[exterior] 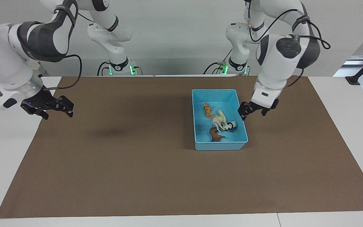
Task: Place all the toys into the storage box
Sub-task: 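Place the panda in the box with the left gripper while the right gripper withdraws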
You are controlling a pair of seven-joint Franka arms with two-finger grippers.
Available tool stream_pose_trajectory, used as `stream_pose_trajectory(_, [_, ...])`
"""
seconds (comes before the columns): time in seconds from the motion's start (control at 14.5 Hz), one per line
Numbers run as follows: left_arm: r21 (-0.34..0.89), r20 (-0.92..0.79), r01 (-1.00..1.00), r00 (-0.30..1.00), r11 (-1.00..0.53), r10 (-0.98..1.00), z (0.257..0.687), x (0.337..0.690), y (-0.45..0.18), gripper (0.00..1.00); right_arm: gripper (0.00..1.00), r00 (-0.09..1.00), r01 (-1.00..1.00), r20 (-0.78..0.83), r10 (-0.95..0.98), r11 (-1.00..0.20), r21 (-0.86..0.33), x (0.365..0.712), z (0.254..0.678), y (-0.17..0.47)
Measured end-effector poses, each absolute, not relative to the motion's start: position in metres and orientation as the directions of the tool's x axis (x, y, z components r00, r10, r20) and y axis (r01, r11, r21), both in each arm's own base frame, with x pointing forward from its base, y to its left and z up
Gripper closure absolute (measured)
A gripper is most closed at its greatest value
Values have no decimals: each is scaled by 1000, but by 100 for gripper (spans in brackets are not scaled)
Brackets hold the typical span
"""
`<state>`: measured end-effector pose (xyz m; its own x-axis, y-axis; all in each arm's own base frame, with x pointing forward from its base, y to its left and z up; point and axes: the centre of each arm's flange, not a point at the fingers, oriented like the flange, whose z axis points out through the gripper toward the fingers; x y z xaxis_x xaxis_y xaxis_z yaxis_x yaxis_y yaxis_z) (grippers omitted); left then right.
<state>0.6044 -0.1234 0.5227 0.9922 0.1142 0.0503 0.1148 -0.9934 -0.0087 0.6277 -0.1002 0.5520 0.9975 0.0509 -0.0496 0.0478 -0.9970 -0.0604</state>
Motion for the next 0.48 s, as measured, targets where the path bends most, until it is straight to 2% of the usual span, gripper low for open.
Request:
stream_pose_trajectory(0.21, [-6,86,115,990,-993,114,547,613,-61,0,0,998,27,-57,31,-998,-62,600,581,-120])
stream_pose_trajectory(0.48, [-8,103,80,992,-997,79,581,602,-51,0,0,999,19,-50,22,-998,-56,539,629,-113])
